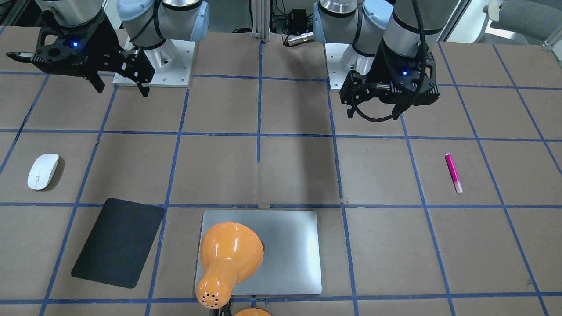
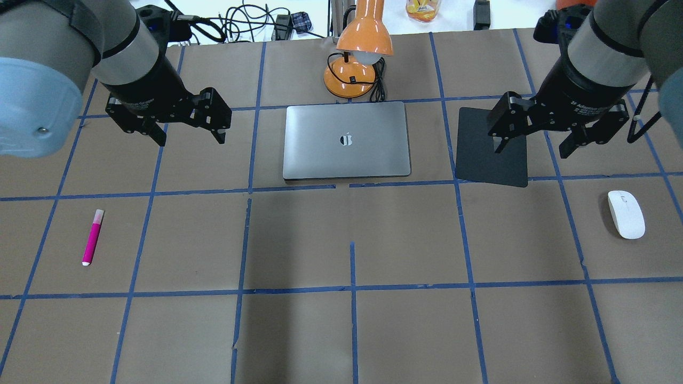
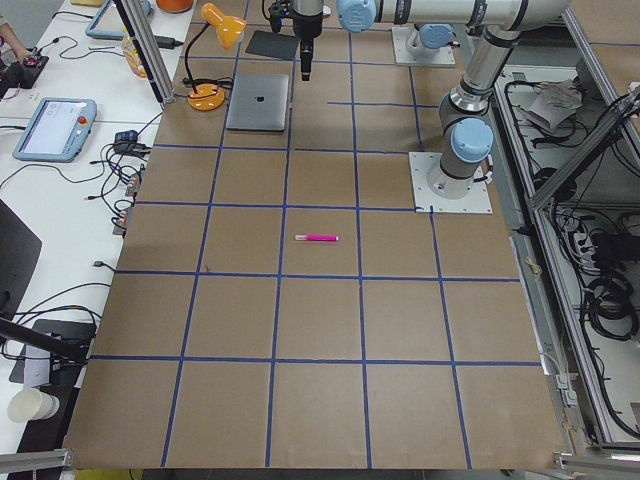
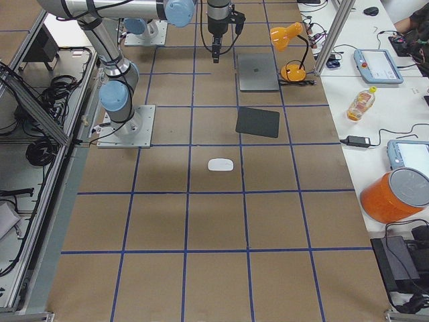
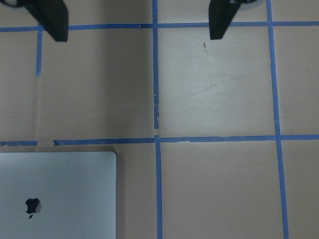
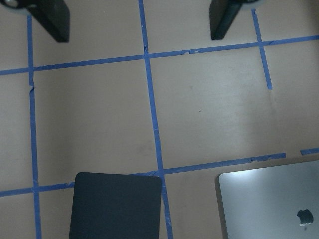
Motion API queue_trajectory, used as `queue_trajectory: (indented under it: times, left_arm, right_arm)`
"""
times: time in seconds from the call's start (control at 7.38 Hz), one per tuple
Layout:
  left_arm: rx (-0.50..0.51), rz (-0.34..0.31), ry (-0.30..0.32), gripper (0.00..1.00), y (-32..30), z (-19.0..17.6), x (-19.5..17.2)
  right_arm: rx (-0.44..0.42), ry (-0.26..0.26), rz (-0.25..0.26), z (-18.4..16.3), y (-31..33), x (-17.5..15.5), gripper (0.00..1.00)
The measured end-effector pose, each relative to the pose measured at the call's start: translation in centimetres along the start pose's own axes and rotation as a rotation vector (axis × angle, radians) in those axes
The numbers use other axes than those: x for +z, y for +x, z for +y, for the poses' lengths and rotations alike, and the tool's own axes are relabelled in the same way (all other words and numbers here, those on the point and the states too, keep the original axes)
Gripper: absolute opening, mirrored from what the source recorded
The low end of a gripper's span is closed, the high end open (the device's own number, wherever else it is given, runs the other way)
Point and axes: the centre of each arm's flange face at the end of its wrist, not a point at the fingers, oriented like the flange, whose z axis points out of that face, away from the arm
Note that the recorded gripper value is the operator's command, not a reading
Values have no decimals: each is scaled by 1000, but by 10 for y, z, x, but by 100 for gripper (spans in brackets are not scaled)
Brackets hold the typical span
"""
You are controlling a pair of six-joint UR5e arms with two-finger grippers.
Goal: Place pen and mouse around notebook
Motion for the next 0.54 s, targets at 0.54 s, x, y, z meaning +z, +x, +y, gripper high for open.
queue_trajectory:
  times: [0.54]
  left_arm:
    - [-2, 1, 1, 100, -1, 0, 0]
  right_arm:
    - [-5, -5, 2, -2, 2, 3, 100]
